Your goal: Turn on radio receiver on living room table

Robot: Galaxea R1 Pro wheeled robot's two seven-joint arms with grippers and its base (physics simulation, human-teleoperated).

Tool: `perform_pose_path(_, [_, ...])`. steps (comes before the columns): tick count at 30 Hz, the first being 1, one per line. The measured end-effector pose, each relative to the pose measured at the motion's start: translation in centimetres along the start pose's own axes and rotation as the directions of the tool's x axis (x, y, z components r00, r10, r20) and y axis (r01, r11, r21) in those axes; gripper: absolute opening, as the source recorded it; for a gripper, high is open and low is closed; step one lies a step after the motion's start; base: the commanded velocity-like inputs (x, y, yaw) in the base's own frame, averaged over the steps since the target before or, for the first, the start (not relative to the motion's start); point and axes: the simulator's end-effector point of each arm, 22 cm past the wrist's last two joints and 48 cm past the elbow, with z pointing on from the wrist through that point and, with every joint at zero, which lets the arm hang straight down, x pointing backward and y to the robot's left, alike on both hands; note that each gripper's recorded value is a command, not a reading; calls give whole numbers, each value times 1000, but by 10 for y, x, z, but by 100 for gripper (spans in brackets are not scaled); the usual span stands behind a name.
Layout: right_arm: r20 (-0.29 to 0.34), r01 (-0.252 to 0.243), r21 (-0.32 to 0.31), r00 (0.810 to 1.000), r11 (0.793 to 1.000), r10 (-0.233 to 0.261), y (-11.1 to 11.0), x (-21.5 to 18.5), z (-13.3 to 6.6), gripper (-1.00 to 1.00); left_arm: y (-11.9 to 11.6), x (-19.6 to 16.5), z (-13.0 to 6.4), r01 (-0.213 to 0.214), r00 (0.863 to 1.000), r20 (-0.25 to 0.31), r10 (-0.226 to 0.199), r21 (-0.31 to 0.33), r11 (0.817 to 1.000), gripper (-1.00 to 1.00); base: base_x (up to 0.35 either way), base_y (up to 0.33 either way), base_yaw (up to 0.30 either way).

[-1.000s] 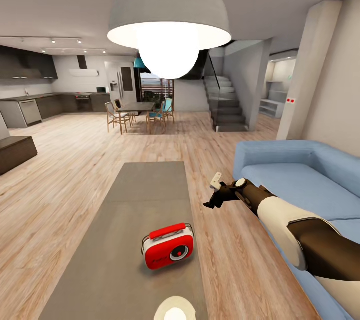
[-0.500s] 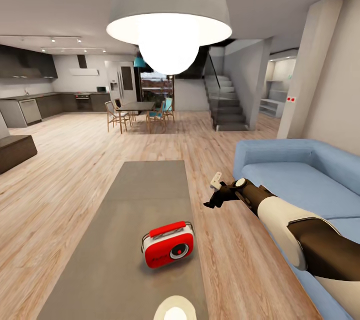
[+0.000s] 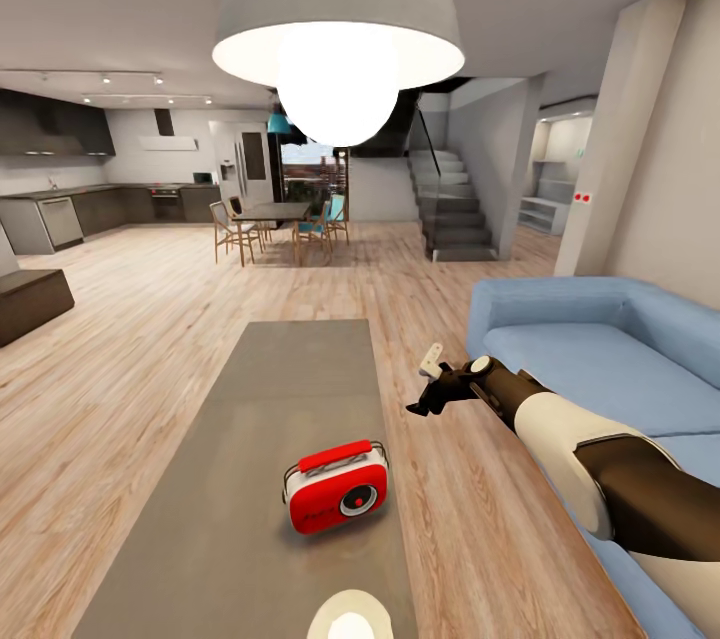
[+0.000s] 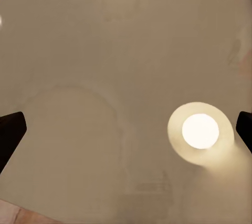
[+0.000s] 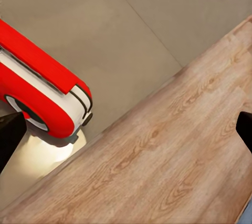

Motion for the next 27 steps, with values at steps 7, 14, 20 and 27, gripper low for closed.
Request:
perform_pose_path(7, [-5, -3, -5, 1000, 1000, 3, 1, 4, 4, 100, 1, 4, 0, -2, 1000, -8, 2, -2, 1000, 100, 0, 0, 0])
perform_pose_path(14, [-10, -7, -10, 1000, 1000, 7, 2, 9, 9, 100, 2, 8, 0, -6, 1000, -19, 6, -4, 1000, 100, 0, 0, 0])
perform_pose_path(20, [-16, -10, -16, 1000, 1000, 10, 5, 13, 14, 100, 2, 12, 0, -9, 1000, -27, 9, -5, 1000, 100, 0, 0, 0])
perform_pose_path(27, [-22, -16, -23, 1000, 1000, 16, 6, 18, 19, 100, 3, 17, 1, -12, 999, -39, 12, -7, 1000, 100, 0, 0, 0])
